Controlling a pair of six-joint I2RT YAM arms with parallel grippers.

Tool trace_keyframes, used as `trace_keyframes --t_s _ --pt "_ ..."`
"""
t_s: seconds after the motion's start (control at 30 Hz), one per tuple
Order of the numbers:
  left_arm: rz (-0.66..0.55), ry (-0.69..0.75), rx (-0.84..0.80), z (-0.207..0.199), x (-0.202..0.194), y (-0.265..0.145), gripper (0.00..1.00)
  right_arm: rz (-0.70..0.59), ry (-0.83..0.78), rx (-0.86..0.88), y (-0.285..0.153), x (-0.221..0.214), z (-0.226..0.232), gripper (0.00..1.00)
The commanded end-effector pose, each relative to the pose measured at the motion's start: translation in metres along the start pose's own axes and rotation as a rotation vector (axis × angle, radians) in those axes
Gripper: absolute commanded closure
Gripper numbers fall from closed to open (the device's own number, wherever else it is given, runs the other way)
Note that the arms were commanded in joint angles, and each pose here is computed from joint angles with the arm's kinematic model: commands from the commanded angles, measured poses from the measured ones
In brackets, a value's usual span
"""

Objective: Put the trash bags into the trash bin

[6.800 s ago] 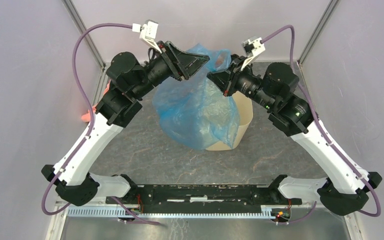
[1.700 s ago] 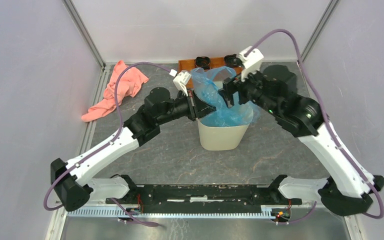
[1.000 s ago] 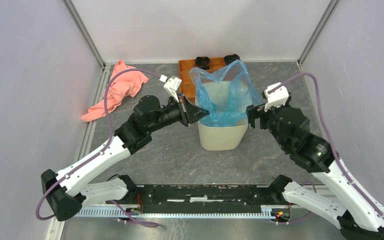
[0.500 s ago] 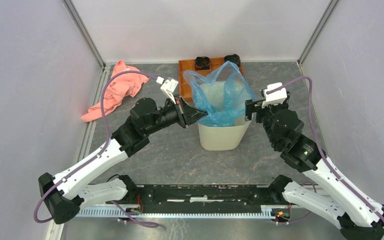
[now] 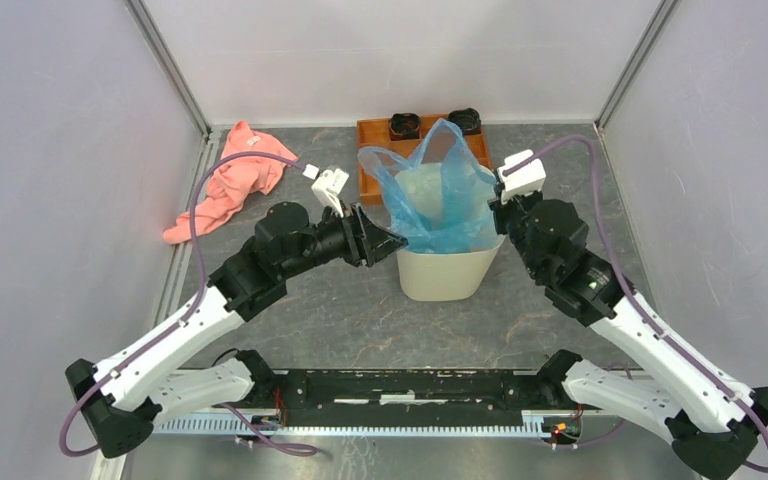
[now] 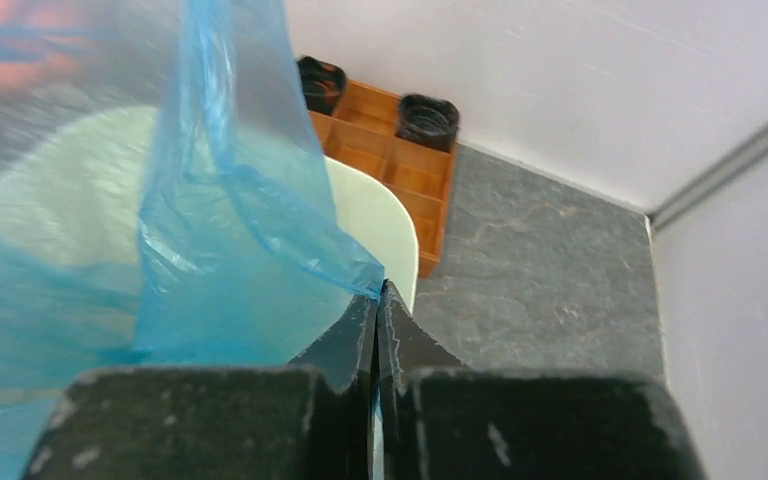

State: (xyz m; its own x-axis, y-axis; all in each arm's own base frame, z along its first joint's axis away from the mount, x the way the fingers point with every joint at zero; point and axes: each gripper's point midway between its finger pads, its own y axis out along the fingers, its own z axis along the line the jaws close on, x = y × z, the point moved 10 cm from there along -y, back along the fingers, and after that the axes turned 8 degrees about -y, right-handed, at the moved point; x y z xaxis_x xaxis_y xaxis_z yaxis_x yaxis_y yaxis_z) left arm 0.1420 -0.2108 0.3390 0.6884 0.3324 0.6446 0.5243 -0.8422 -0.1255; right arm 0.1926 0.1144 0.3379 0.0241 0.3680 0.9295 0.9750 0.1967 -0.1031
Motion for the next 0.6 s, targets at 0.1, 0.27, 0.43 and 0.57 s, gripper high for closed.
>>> trace_keyframes --t_s 0.1,0.27,0.43,0.57 --pt "0.003 -0.02 0.167 -0.03 0.023 -0.052 0.08 -0.051 0.058 0.252 -0.029 0.051 -0.01 0.99" --pt "-0.066 -0.097 0.179 -0.061 0.049 -0.067 0.01 -0.099 0.103 0.357 -0.041 0.063 -0.01 0.99" --pt "-0.077 -0.275 0.231 -0.068 0.057 -0.047 0.05 -0.146 0.12 0.377 -0.048 0.07 -0.013 0.99" --pt "-0.034 -0.343 0.268 -0.074 0.064 -0.029 0.11 -0.155 0.123 0.375 -0.05 0.069 -0.014 0.99"
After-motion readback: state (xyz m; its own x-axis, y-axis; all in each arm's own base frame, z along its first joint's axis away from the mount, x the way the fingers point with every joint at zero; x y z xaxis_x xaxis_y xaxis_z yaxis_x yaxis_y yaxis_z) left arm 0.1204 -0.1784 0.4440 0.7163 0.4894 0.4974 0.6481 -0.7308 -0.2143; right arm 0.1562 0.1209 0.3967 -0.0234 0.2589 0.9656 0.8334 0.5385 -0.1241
